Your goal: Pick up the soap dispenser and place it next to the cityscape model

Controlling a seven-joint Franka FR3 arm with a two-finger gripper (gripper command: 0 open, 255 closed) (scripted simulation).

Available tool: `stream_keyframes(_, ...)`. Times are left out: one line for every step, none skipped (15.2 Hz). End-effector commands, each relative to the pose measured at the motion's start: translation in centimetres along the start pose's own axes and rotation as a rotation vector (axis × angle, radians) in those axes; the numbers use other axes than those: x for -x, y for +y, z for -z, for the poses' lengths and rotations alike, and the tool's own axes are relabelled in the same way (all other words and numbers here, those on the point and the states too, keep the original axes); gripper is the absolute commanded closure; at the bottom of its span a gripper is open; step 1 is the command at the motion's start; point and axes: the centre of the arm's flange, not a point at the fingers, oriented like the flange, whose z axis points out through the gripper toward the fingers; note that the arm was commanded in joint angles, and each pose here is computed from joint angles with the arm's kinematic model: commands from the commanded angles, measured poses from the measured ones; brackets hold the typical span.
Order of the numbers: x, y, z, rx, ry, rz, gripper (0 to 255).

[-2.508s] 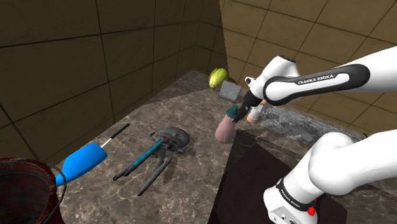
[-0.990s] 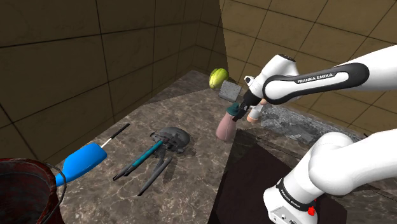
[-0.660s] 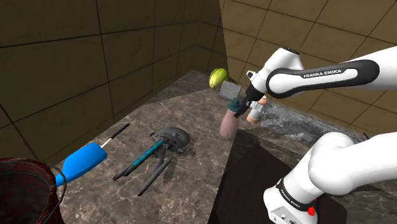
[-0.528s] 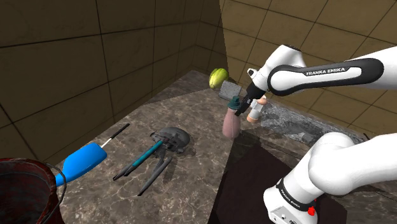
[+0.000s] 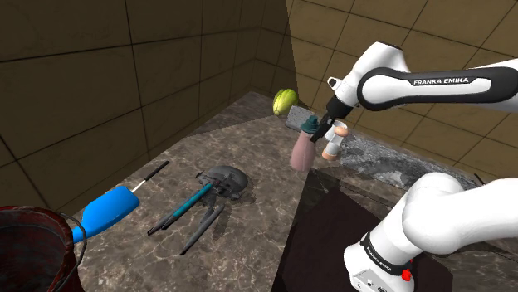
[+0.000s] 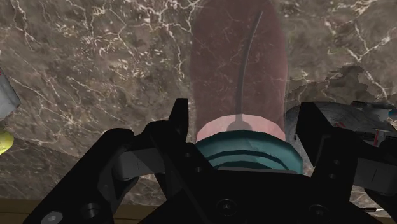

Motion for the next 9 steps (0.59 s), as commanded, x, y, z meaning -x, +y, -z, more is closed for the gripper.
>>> stream_keyframes(-0.1,0.2,1.1,0.000,0.000,0.000,255)
stream_keyframes(-0.2,0.2,1.6,0.000,0.000,0.000,255)
stream_keyframes(-0.3,0.2,2.1,0.000,0.000,0.000,255)
stream_keyframes(-0.4,0.2,2.6,0.000,0.000,0.000,255)
stream_keyframes(-0.6,0.2,3.1,0.000,0.000,0.000,255)
stream_keyframes(-0.7,0.2,3.6,0.000,0.000,0.000,255)
stream_keyframes(-0.8,0.2,4.2,0.000,0.000,0.000,255)
stream_keyframes(-0.9,0.2,4.7,0.000,0.000,0.000,255)
stream_keyframes(-1.0,0.2,5.2,0.000,0.000,0.000,255)
